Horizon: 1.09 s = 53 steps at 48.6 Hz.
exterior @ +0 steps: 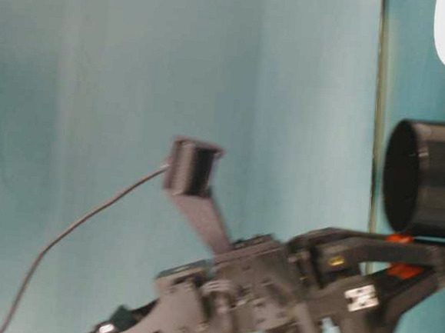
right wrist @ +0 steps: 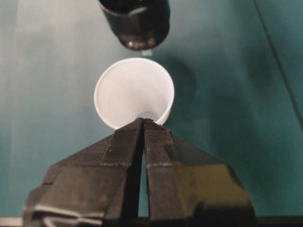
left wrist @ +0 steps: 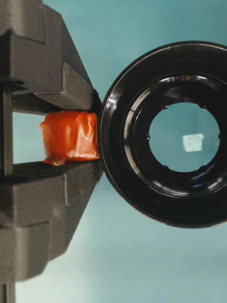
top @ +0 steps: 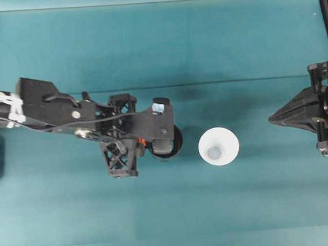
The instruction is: Put the paper cup into the moved red handle cup holder.
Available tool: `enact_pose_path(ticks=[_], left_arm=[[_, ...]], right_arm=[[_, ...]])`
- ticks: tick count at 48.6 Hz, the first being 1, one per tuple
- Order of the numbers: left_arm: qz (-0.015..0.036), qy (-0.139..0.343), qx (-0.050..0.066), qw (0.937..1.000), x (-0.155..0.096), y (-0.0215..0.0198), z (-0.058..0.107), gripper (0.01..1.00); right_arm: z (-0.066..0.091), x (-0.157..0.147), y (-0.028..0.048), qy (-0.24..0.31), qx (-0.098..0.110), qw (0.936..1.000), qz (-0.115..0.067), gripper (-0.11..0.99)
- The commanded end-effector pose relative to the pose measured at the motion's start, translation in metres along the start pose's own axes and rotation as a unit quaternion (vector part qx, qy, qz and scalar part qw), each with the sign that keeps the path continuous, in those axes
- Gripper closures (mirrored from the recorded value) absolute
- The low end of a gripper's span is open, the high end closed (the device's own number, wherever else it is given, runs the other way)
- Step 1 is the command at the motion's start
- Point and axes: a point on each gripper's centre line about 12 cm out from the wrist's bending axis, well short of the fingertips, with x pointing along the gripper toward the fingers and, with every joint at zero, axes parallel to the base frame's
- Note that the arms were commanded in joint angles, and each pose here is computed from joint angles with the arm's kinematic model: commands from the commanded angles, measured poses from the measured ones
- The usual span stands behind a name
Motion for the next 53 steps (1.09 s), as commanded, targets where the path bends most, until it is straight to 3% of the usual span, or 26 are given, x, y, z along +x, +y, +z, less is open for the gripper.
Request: enact_pose_path(ticks=[1, 37, 45, 53], left_arm=[[0.0017, -0.011, 0.001, 0.9999, 0.001, 0.0011, 0.005, 0.722], [0.0018, -0.012, 0.001, 0.9999, 0.022, 0.0022, 0.000, 0.722], [0.0047, -0.018, -0.004, 0.9998, 0.023, 0.0068, 0.001, 0.722], [0.0052, -0.012, -0.007, 0.9999, 0.025, 0.0082, -0.005, 0.722]], right_arm=[[0.008, -0.001, 0.0014, -0.010, 0.006, 0.9999, 0.002, 0.96], [0.008, -0.001, 0.0013, -0.008, 0.006, 0.9999, 0.001, 0.96], [0.007, -0.001, 0.0013, -0.007, 0.006, 1.0000, 0.001, 0.96], [0.007, -0.001, 0.0013, -0.007, 0.006, 1.0000, 0.001, 0.96]])
